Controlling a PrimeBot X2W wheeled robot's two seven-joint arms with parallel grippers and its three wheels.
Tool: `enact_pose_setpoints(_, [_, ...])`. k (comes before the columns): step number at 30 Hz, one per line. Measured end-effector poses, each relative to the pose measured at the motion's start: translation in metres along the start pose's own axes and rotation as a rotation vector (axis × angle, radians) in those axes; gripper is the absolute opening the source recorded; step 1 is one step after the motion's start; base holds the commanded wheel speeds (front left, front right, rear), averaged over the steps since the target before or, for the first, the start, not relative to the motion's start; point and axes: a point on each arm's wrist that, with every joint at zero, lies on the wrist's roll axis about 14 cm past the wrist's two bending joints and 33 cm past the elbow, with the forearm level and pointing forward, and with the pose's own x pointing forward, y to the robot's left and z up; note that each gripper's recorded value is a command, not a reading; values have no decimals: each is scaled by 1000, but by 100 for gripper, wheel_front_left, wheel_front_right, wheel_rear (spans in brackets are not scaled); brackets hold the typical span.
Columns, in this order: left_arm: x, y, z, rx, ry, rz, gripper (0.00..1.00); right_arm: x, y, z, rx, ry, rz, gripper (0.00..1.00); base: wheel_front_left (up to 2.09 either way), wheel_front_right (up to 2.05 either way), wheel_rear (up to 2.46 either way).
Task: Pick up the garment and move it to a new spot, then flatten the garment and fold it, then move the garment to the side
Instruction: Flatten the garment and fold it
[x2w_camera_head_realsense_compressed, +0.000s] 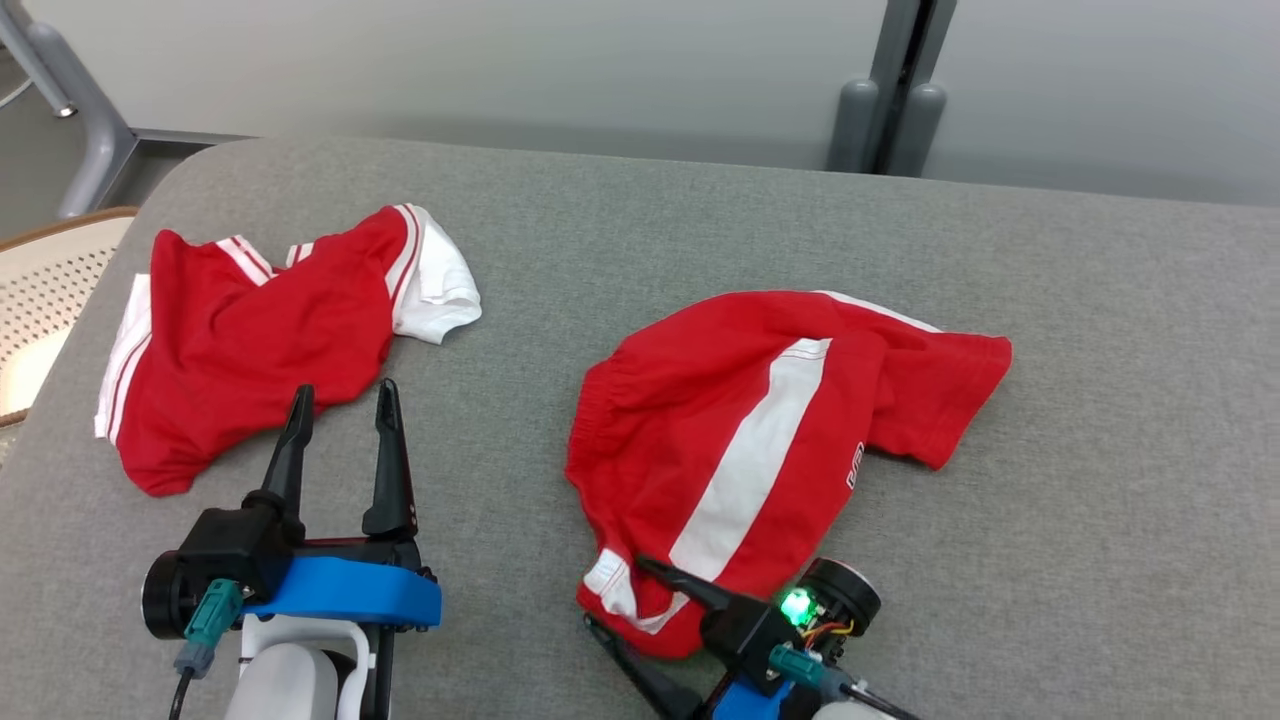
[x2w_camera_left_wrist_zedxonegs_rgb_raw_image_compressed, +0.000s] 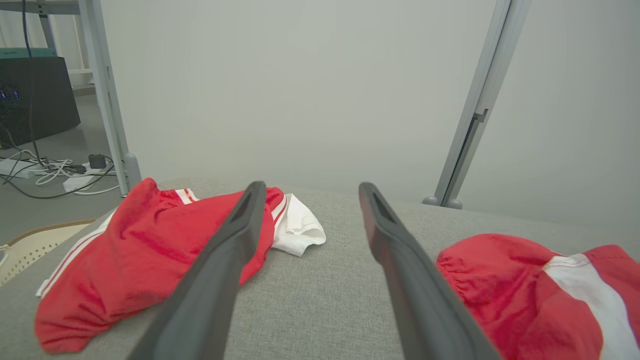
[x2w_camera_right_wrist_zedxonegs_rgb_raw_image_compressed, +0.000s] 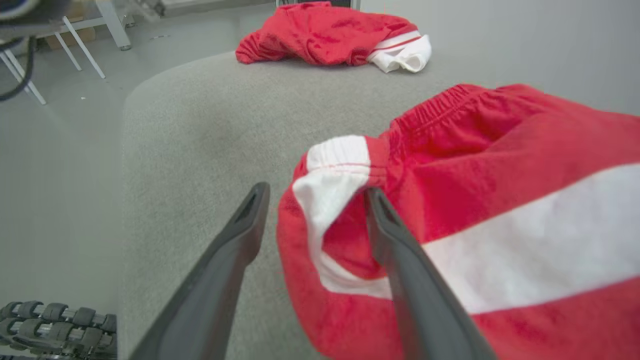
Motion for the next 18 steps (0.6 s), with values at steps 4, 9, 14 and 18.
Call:
enact_pose_setpoints(4, [4,-6,0,-1,-2,-17,100,-5,-23,24,9,-77,-78,100,0,0,0])
enact_pose_setpoints(9, [8,-15,2,0,-10,-45,100,-27,-69,53,-24,-163,-218,100,0,0,0])
enact_pose_setpoints(14, [10,-19,3,1,-14,-59,100,-47,-110,70,-65,-206,-337,100,0,0,0])
enact_pose_setpoints(18, [10,-21,2,1,-13,-65,100,-64,-148,88,-123,-237,-430,100,0,0,0])
